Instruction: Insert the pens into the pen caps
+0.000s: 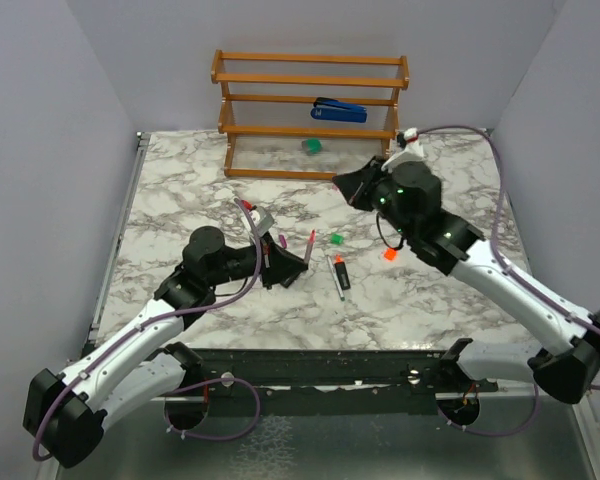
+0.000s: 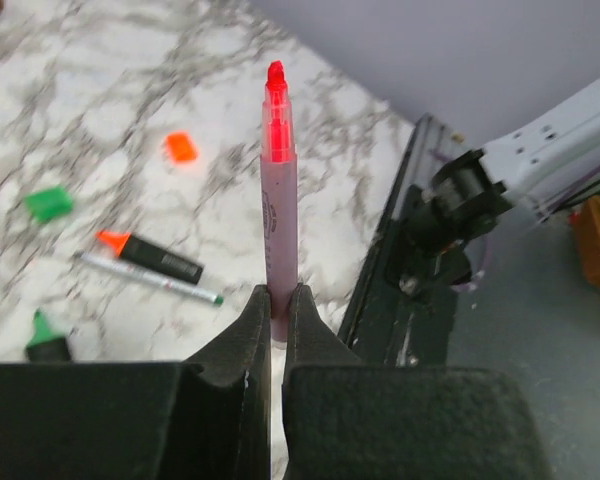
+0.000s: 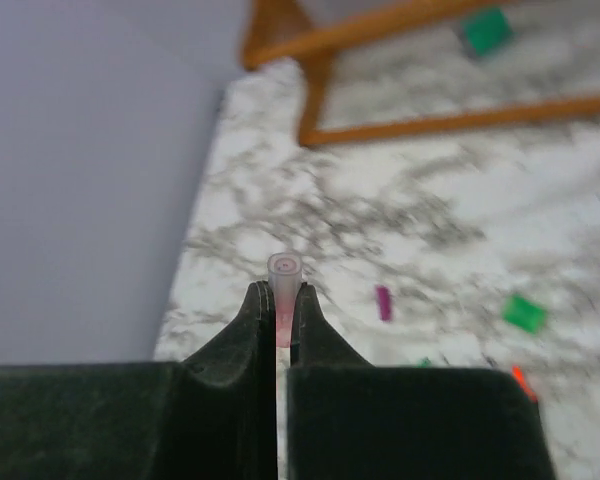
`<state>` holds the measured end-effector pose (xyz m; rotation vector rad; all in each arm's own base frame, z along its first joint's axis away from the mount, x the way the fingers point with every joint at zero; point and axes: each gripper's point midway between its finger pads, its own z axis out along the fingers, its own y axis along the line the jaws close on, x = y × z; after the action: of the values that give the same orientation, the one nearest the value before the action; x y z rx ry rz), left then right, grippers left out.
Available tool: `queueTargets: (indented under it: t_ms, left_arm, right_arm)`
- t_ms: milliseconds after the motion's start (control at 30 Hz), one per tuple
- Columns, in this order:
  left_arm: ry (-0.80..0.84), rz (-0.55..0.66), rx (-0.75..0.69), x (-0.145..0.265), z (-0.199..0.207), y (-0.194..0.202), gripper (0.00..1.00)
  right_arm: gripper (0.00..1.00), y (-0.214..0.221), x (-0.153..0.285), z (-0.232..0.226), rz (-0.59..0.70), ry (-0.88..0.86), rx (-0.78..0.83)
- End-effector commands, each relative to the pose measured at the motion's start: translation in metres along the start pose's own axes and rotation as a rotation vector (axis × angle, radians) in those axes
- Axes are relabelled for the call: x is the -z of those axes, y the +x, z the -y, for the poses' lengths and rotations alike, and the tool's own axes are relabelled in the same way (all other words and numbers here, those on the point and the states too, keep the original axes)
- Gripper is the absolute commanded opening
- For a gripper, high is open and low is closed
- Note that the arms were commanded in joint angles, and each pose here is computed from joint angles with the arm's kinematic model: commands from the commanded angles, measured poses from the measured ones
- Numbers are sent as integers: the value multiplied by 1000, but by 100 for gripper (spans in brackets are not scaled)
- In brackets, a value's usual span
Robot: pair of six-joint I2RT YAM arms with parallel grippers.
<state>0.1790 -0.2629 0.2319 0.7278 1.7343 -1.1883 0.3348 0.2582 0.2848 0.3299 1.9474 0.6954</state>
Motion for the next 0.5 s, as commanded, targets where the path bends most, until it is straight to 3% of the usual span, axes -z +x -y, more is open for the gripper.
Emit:
queueTargets:
  t_ms: [0,167,467]
  left_arm:
    - [222,115,72,-9,38,-32,0]
    - [207,164,58,-5,41,-48,0]
    - [196,236,85,1,47,-69,0]
  right_arm:
    - [1,-38,48,-98,96,-542,393]
    - [1,-20,76,-115,25,-723,412]
    - [0,-5,99,-118,-60,-818,406]
